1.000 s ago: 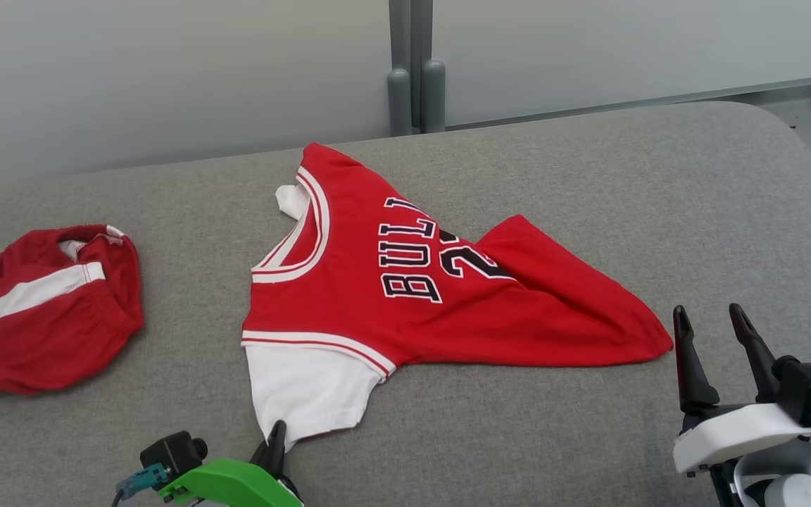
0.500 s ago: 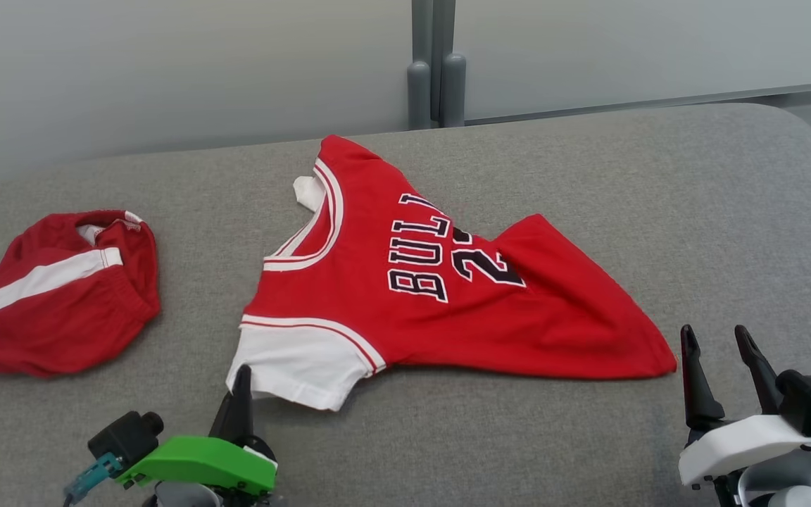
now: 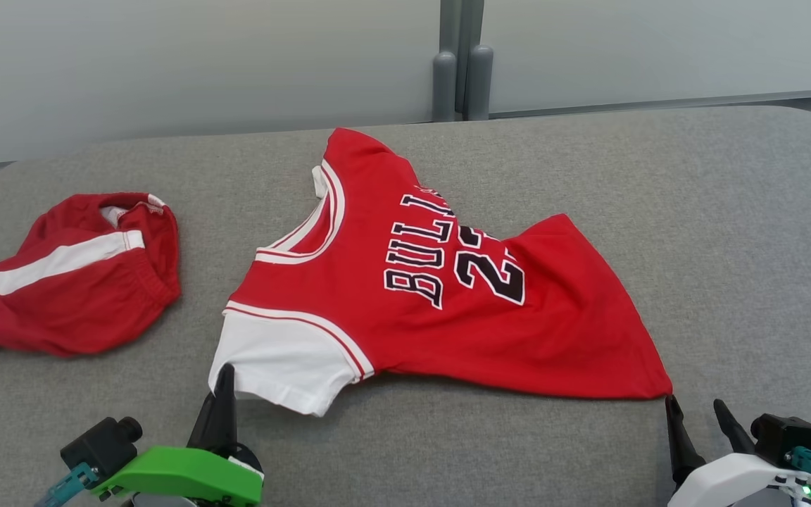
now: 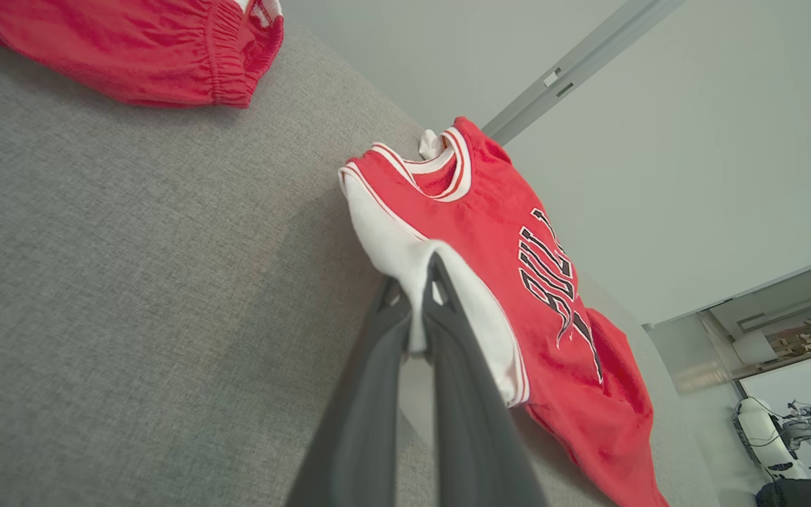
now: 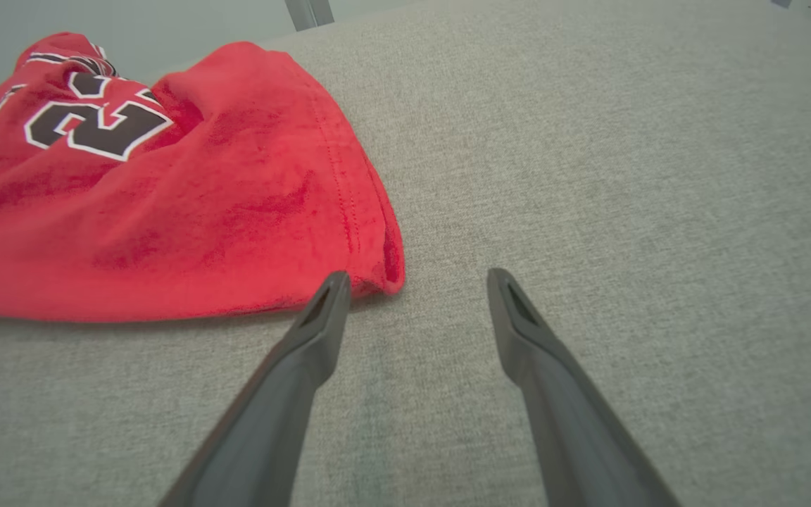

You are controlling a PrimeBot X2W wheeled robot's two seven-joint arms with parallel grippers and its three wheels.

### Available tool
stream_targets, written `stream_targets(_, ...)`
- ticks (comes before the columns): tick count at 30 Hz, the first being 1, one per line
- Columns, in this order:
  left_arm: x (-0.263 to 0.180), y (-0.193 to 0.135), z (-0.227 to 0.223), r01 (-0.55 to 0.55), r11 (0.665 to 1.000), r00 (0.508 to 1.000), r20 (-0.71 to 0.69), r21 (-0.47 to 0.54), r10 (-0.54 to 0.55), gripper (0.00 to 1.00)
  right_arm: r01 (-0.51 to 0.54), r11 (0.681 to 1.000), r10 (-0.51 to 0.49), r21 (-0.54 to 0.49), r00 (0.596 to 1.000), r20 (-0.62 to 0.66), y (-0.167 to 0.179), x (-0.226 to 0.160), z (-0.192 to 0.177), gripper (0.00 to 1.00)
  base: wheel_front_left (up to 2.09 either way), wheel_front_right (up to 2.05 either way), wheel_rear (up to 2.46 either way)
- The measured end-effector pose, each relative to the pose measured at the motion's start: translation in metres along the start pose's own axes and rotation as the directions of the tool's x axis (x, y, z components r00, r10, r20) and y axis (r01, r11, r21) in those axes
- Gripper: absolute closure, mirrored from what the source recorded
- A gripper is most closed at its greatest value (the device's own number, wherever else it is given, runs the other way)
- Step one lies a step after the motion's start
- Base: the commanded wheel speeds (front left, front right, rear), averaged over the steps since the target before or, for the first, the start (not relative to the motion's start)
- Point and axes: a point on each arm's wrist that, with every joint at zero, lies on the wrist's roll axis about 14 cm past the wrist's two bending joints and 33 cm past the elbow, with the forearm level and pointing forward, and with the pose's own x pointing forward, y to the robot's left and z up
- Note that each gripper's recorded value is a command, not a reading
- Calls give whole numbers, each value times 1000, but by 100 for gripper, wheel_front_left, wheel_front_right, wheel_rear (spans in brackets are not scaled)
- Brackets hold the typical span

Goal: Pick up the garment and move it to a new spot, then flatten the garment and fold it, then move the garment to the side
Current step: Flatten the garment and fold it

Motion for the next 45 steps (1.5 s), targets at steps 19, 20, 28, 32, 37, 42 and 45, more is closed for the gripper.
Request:
stream_targets(19,-15,5,-5,-27,1000,1000,-9,2,27,100,-39,997,48,64,989,-139,24,32,-32,0,0,0,0)
stream_targets(20,-16,5,-5,-28,1000,1000,-8,2,28,100,-41,997,51,68,989,-142,25,33,-32,0,0,0,0)
stream_targets(28,-16,4,-5,-25,1000,1000,-9,2,25,100,-64,995,74,76,989,-130,35,37,-28,100,0,0,0)
stream_targets(32,-15,-2,-3,-6,1000,1000,0,-11,6,100,-87,992,91,91,995,-37,41,41,-4,100,0,0,0)
stream_targets(37,-7,-27,10,77,995,996,48,-56,-74,100,-144,981,125,129,981,147,55,44,51,100,0,0,0)
stream_targets(42,0,-76,47,242,965,960,172,-105,-222,100,-208,971,159,118,931,329,64,34,115,100,0,0,0)
stream_targets(45,-2,-106,73,345,930,919,248,-125,-308,100,-235,968,174,93,887,428,64,20,156,100,0,0,0)
